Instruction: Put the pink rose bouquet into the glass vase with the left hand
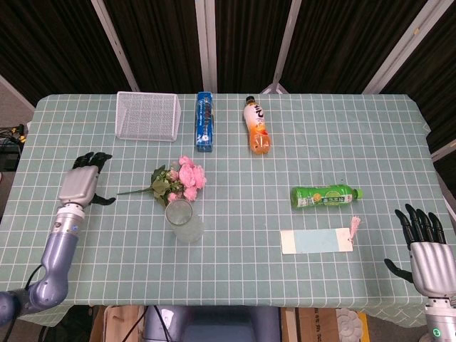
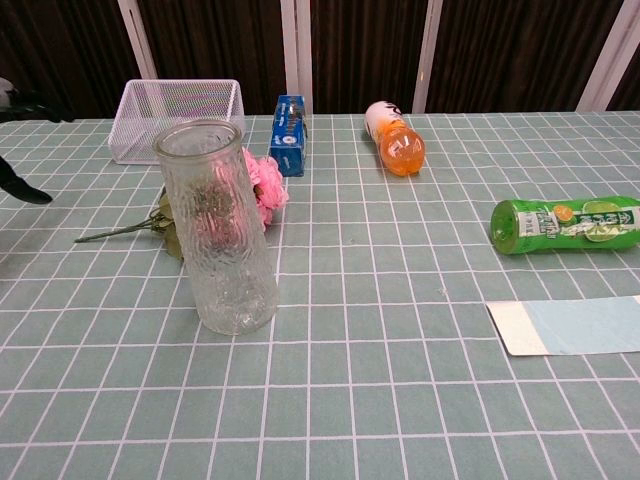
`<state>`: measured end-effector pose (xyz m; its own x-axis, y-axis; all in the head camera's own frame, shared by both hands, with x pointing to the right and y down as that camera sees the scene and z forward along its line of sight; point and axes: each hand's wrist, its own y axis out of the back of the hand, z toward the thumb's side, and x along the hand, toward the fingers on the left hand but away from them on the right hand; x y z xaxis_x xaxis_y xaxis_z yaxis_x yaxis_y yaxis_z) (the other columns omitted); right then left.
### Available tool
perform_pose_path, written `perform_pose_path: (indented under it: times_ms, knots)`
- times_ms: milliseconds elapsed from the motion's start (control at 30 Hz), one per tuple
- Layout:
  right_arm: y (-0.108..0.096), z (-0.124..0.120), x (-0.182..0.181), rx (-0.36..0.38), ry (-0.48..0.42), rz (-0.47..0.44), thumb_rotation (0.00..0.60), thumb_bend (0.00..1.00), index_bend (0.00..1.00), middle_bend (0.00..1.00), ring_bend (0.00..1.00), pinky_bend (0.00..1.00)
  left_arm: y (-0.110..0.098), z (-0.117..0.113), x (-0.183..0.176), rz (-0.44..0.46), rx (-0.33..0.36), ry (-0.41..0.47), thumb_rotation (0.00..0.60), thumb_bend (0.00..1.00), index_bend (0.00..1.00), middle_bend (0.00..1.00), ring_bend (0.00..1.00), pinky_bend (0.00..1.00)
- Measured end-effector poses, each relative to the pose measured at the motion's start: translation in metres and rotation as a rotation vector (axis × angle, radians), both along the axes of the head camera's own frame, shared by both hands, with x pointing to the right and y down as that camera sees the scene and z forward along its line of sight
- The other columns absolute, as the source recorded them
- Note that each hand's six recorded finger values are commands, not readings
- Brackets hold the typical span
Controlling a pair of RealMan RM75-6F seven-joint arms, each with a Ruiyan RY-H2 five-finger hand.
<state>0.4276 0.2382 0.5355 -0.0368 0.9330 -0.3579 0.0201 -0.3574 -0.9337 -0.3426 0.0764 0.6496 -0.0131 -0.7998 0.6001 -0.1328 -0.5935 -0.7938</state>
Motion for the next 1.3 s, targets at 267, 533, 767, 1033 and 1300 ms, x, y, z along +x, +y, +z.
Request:
perform_pose_path:
  times_ms: [267, 533, 767, 1033, 1300]
  knots:
    - [0.000, 0.003, -0.001, -0.009, 0.002, -0.005, 0.600, 0.15, 0.10, 0.04, 0.00, 0.00, -0.001, 0.026, 0.052, 0.042, -0.005, 0.050, 0.600, 0.15, 0.15, 0.08, 0.00, 0.02]
    - [-0.001, 0.004, -0.002, -0.006, 0.004, -0.009, 0.600, 0.15, 0.10, 0.04, 0.00, 0.00, 0.002, 0.045, 0.086, 0.065, -0.003, 0.071, 0.600, 0.14, 0.15, 0.09, 0.00, 0.02]
    - [-0.001, 0.005, -0.002, -0.007, 0.005, -0.013, 0.600, 0.15, 0.10, 0.04, 0.00, 0.00, 0.004, 0.058, 0.114, 0.093, 0.002, 0.059, 0.600, 0.14, 0.15, 0.09, 0.00, 0.02]
    - [-0.001, 0.006, -0.002, -0.009, 0.001, -0.018, 0.600, 0.15, 0.10, 0.04, 0.00, 0.00, 0.004, 0.072, 0.135, 0.110, -0.012, 0.037, 0.600, 0.20, 0.16, 0.11, 0.00, 0.05]
    - [0.000, 0.007, -0.003, -0.016, -0.005, -0.021, 0.600, 0.15, 0.10, 0.04, 0.00, 0.00, 0.006, 0.081, 0.159, 0.178, -0.006, 0.000, 0.600, 0.35, 0.21, 0.21, 0.11, 0.20]
